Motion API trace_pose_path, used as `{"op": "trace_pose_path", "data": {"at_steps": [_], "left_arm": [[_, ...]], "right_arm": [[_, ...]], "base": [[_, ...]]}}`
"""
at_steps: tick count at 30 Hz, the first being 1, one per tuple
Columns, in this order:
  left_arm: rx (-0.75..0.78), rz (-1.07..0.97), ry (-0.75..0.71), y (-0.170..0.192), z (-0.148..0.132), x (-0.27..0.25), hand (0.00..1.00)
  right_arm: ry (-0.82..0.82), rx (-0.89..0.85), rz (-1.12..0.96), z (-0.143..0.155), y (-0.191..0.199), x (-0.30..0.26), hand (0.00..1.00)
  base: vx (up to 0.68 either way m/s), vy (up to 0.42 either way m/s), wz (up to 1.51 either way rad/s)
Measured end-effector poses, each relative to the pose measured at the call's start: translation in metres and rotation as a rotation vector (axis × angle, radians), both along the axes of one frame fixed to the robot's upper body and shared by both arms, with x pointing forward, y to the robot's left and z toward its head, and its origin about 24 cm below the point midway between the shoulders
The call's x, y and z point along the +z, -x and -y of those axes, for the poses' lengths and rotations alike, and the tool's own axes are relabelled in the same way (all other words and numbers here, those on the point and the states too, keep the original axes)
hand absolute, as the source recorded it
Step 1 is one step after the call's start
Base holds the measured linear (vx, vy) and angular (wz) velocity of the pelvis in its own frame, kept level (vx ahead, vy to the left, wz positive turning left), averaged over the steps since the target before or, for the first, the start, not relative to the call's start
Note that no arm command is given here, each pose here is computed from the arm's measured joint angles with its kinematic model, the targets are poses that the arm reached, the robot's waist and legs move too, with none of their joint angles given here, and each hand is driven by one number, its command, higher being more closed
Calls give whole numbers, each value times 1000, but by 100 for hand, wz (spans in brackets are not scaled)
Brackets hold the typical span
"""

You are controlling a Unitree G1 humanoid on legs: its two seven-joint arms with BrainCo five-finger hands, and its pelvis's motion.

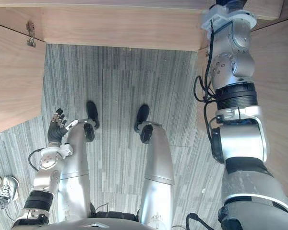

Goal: Walk over to the cabinet, pick up the folder, carry it to the office cabinet, place the folder inside the office cabinet, then close the office cabinet door

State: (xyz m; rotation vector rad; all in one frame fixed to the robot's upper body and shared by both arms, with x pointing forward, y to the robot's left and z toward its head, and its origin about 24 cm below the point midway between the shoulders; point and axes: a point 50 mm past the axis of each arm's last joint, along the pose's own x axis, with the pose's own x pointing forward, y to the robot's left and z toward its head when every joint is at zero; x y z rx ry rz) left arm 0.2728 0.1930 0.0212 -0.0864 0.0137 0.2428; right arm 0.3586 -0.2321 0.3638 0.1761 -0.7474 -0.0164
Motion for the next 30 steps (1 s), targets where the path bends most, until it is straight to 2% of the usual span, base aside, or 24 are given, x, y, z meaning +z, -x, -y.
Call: {"op": "trace_pose_path", "data": {"at_steps": [5, 16, 25, 30], "left_arm": [[-7, -12, -38, -12, -7, 4, 0], [7, 58, -40, -37, -10, 30, 0], [33, 75, -44, -39, -18, 36, 0], [36, 75, -63, -38, -19, 36, 0]], "right_arm": [[283, -165, -17, 2, 1, -3, 0], [620, -395, 9, -7, 4, -8, 0], [839, -509, 24, -5, 11, -22, 0], [879, -512, 24, -4, 17, -37, 0]], "base": [[-18, 29, -4], [-16, 16, -3], [0, 0, 0], [0, 0, 0]]}}
